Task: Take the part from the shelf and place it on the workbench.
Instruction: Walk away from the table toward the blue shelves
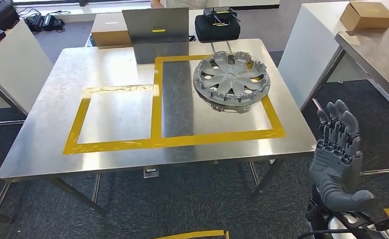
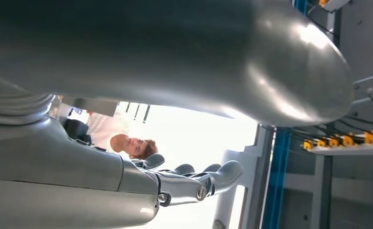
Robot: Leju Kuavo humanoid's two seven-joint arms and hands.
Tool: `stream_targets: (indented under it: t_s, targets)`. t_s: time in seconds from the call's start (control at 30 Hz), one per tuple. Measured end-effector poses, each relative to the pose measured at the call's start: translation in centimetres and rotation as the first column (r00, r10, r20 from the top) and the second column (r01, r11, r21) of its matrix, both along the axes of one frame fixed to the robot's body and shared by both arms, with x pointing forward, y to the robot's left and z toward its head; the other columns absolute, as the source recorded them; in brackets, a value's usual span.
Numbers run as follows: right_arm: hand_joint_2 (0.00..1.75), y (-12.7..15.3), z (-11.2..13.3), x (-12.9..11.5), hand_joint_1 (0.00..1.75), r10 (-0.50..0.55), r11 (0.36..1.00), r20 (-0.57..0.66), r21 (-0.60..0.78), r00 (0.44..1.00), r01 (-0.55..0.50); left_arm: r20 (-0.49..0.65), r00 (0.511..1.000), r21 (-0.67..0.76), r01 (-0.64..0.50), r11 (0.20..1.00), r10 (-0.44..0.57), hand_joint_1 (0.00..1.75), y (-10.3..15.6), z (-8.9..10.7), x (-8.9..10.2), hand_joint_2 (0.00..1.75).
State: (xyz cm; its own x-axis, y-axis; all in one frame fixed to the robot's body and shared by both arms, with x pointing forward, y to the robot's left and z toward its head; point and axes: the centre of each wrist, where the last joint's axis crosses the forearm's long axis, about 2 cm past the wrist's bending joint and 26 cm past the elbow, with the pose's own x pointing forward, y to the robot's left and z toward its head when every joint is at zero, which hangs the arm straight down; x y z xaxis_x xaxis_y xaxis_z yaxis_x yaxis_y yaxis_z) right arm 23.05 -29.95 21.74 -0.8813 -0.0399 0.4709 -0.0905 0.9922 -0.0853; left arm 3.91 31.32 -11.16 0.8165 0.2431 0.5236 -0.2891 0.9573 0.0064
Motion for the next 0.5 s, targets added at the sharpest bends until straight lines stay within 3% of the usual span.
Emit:
stream_targets:
  t_s: [0.5]
  targets:
    - [0.0, 0.32, 0.01, 0.07, 0.0, 0.013, 1.0, 0.001, 0.013, 1.0, -0.013, 0.005, 1.0, 0.006, 0.002, 1.0, -0.002, 0.0, 0.34, 0.04, 0.28, 0.0]
